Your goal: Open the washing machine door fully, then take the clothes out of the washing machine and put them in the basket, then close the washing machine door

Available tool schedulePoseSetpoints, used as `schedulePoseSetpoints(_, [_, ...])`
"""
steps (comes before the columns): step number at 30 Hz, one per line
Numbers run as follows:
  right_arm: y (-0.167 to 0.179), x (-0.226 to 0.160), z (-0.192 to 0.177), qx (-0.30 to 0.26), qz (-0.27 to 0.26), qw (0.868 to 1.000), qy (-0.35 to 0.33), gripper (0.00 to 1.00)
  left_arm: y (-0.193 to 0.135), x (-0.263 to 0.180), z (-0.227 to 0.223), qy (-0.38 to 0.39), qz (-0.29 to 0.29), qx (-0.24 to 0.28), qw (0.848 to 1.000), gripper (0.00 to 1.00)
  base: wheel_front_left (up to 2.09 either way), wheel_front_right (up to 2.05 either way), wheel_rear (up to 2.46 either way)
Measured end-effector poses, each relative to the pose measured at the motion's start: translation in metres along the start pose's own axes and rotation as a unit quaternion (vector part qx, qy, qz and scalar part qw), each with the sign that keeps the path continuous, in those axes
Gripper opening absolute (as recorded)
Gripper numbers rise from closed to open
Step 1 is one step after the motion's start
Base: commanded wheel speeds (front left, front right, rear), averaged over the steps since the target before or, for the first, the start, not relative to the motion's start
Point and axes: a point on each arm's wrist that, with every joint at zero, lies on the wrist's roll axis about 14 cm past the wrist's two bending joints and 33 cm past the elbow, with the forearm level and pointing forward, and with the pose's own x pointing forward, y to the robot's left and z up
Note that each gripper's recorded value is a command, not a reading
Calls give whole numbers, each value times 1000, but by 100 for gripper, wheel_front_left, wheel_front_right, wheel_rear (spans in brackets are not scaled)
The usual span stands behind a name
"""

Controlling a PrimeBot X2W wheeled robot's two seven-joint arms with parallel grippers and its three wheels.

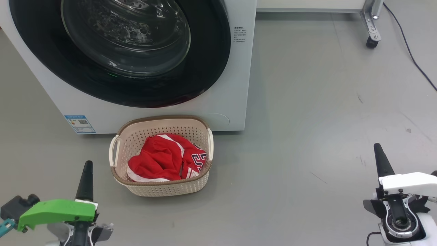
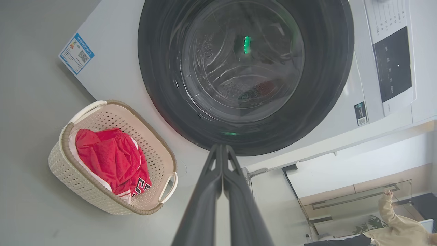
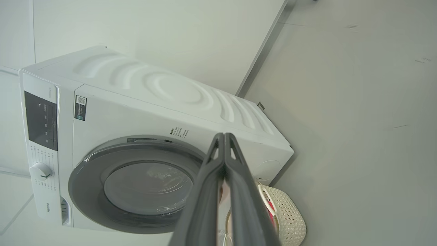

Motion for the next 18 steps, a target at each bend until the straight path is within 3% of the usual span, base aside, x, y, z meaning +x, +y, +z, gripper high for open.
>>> schedulePoseSetpoints(18, [0,-7,10,120,6,993,-11,0,-2,-3,7,3,-4,-119,993,0,0,0,0])
